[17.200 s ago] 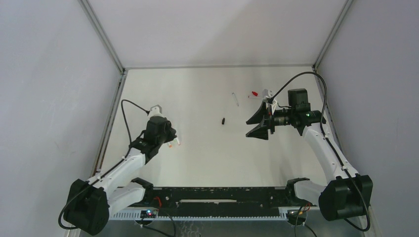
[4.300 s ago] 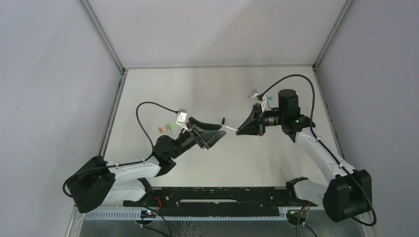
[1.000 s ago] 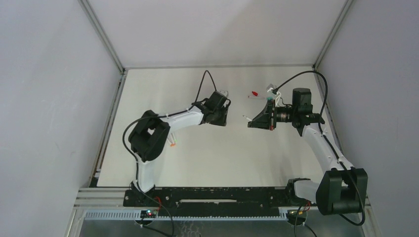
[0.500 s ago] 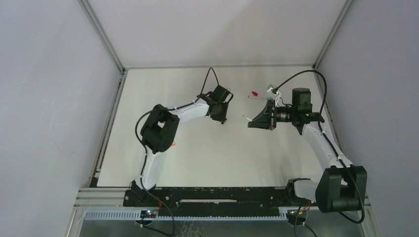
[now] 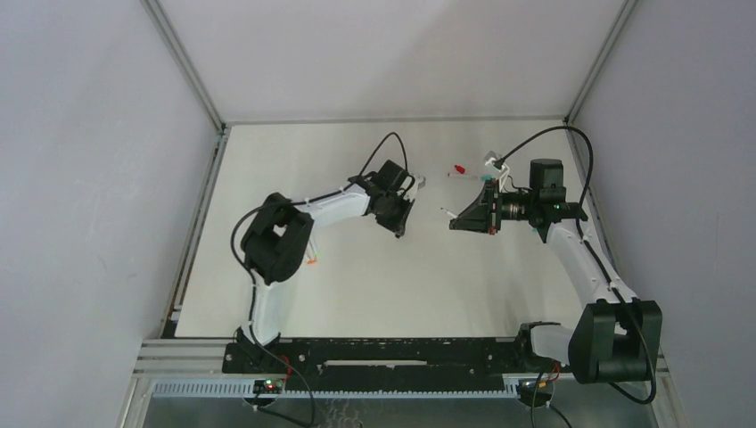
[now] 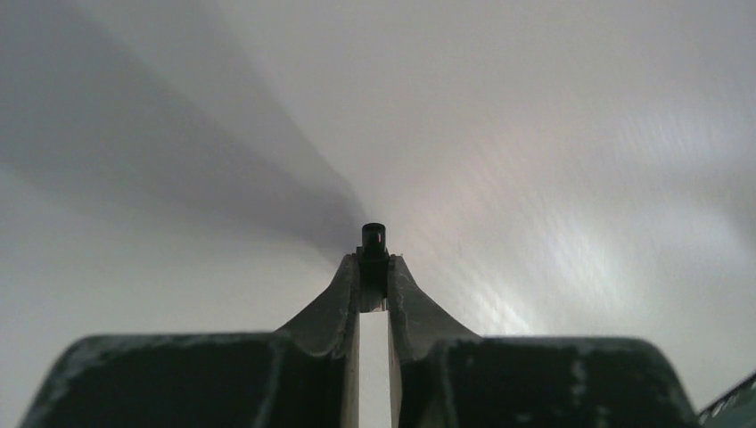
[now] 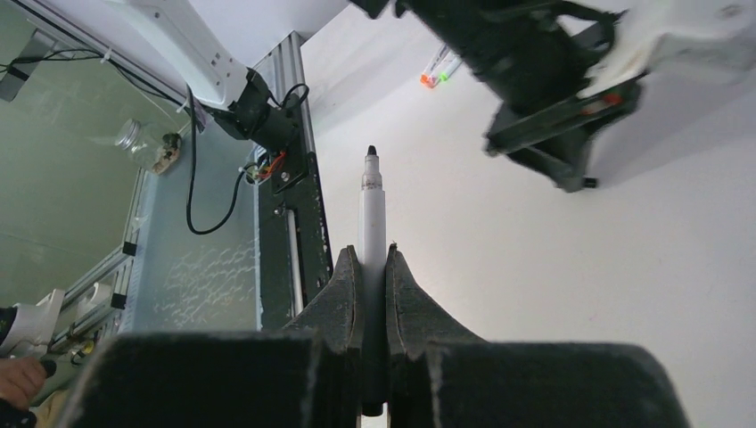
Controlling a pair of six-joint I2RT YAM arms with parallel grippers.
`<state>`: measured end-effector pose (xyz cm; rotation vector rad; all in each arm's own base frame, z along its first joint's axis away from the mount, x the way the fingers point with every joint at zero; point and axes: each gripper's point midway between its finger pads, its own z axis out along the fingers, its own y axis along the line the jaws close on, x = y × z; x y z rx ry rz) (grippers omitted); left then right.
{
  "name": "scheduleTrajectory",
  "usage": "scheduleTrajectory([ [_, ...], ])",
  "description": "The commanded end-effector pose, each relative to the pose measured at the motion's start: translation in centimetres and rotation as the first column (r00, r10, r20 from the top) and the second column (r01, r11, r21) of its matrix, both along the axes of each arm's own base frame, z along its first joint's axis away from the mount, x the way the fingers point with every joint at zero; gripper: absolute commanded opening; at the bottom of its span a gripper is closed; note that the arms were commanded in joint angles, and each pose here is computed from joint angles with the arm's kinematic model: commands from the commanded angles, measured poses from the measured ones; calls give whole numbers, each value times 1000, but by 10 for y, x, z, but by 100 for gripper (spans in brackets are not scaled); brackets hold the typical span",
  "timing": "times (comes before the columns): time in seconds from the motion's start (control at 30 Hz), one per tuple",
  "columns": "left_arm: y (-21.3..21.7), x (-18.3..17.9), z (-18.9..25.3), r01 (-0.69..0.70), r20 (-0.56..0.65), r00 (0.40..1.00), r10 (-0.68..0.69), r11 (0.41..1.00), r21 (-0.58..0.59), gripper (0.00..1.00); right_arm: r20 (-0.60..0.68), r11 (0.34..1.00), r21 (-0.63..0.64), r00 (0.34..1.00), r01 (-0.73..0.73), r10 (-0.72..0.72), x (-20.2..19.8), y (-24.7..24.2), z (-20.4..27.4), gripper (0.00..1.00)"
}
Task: Insert the pens into the pen caps
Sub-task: Move the pen cap to the center of the board.
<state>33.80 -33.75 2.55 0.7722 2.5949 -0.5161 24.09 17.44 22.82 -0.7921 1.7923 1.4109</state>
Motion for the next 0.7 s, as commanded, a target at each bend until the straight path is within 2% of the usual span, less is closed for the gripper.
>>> scheduleTrajectory([
  [0.0,5,-35,53,376,180,912,-368,927,-10,4,80,1000,12,997,-16,15,3,-2,21,0],
  [0.17,32,-74,46,622,231,744,-627,776,102,5,105,1000,14,994,9,-11,4,-10,27,0],
  [0.23,41,-87,38,697,213,668,-713,700,158,7,112,1000,18,994,18,-20,4,-14,29,0],
  [0.33,53,-98,20,755,154,591,-792,610,240,9,111,999,29,993,31,-34,4,-19,32,0],
  [0.47,65,-108,0,781,60,557,-828,548,300,9,109,998,44,993,42,-47,5,-25,35,0],
  [0.67,66,-121,-6,816,30,501,-865,484,316,10,99,997,57,994,46,-52,5,-29,36,0],
])
